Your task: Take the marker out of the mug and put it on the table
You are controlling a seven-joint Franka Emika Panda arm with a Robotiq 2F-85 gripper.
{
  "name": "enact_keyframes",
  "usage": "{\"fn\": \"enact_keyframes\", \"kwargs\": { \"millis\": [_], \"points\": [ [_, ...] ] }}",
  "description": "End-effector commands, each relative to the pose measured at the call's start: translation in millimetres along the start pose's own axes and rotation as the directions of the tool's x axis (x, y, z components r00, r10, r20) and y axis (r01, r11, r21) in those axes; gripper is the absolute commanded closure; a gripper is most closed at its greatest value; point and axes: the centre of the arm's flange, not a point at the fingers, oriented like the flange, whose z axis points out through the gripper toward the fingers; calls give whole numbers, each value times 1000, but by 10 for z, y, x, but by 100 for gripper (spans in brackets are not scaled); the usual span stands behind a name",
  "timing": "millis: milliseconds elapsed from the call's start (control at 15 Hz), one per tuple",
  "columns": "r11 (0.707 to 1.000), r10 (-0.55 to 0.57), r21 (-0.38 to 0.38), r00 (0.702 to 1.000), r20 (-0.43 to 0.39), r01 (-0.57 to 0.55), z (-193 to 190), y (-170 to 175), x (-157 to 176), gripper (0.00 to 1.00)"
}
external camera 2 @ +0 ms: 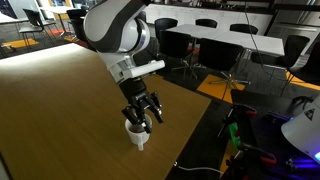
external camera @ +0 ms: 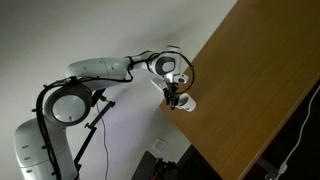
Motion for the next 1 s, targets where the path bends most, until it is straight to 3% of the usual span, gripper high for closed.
{"fn": "enact_keyframes", "kwargs": {
  "millis": [0, 600, 733, 800, 933],
  "points": [
    [1000, 5, 12, 1000, 26, -6, -48, -67, 68, 39],
    [1000, 27, 5, 1000, 14, -27, -21, -85, 212, 44],
    [1000, 31, 5, 999, 11, -31, -22, -86, 227, 69],
    [999, 31, 5, 999, 10, -31, -24, -86, 235, 69],
    [999, 31, 6, 999, 8, -32, -28, -88, 248, 84]
  ]
}}
